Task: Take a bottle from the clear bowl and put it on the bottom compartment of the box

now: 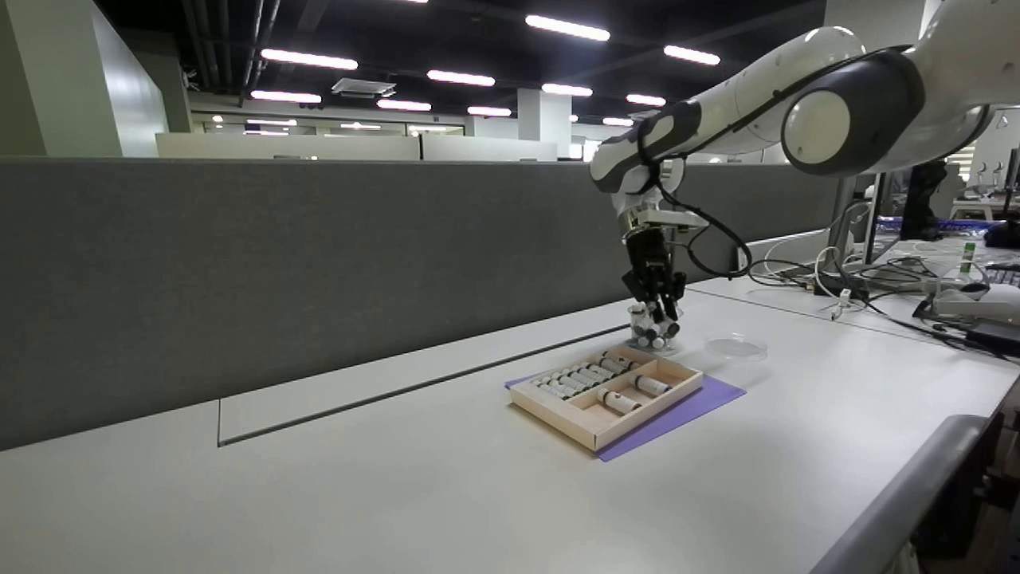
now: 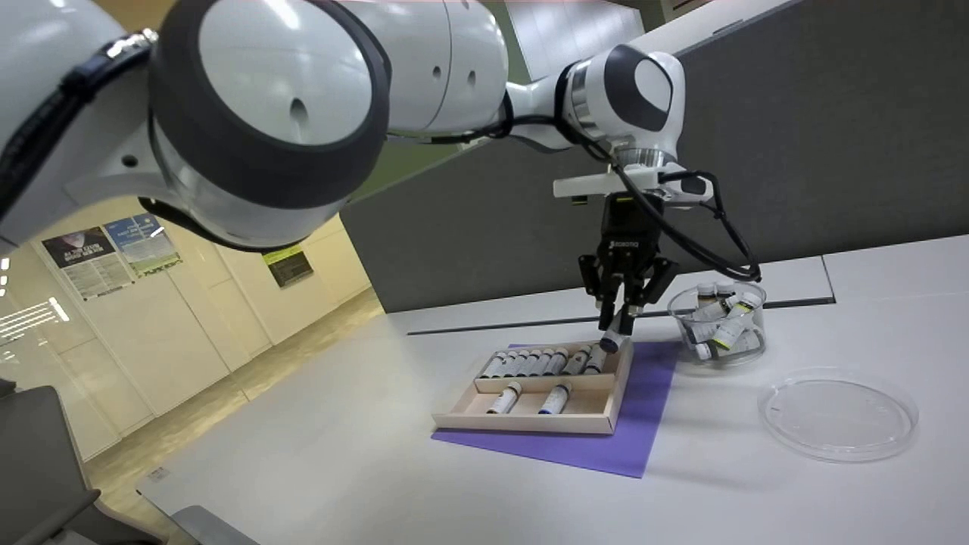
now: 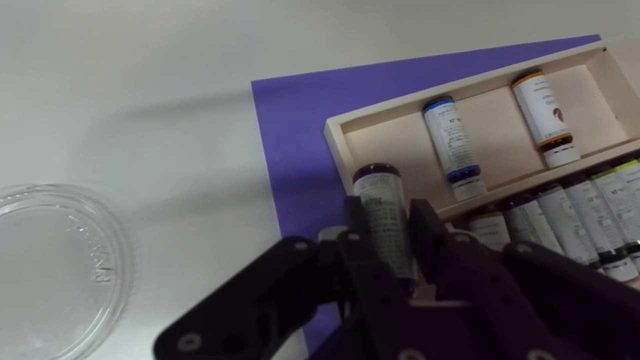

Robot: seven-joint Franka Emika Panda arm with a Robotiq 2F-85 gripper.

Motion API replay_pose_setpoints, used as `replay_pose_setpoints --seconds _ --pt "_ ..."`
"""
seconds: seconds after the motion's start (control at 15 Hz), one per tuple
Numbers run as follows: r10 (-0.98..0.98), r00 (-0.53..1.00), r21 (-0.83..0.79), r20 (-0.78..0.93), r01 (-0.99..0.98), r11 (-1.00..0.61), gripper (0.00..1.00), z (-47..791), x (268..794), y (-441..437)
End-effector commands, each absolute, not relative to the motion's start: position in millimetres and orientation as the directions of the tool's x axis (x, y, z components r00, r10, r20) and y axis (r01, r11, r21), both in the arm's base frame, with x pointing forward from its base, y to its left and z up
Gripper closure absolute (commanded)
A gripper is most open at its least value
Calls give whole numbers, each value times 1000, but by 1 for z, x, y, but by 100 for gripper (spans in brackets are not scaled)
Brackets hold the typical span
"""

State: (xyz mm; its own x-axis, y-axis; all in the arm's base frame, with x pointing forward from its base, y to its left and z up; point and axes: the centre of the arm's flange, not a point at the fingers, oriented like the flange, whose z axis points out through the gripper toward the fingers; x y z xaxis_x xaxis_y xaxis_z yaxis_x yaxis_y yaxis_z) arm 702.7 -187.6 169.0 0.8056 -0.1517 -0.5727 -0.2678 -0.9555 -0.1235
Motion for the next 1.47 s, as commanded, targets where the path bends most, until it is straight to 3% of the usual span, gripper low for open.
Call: replay_pose_setpoints --seconds 0.0,1.4 --pt "-138 783 -83 -606 -235 -968 95 143 721 -186" --pt "16 737 -110 -676 -79 -991 95 105 704 -120"
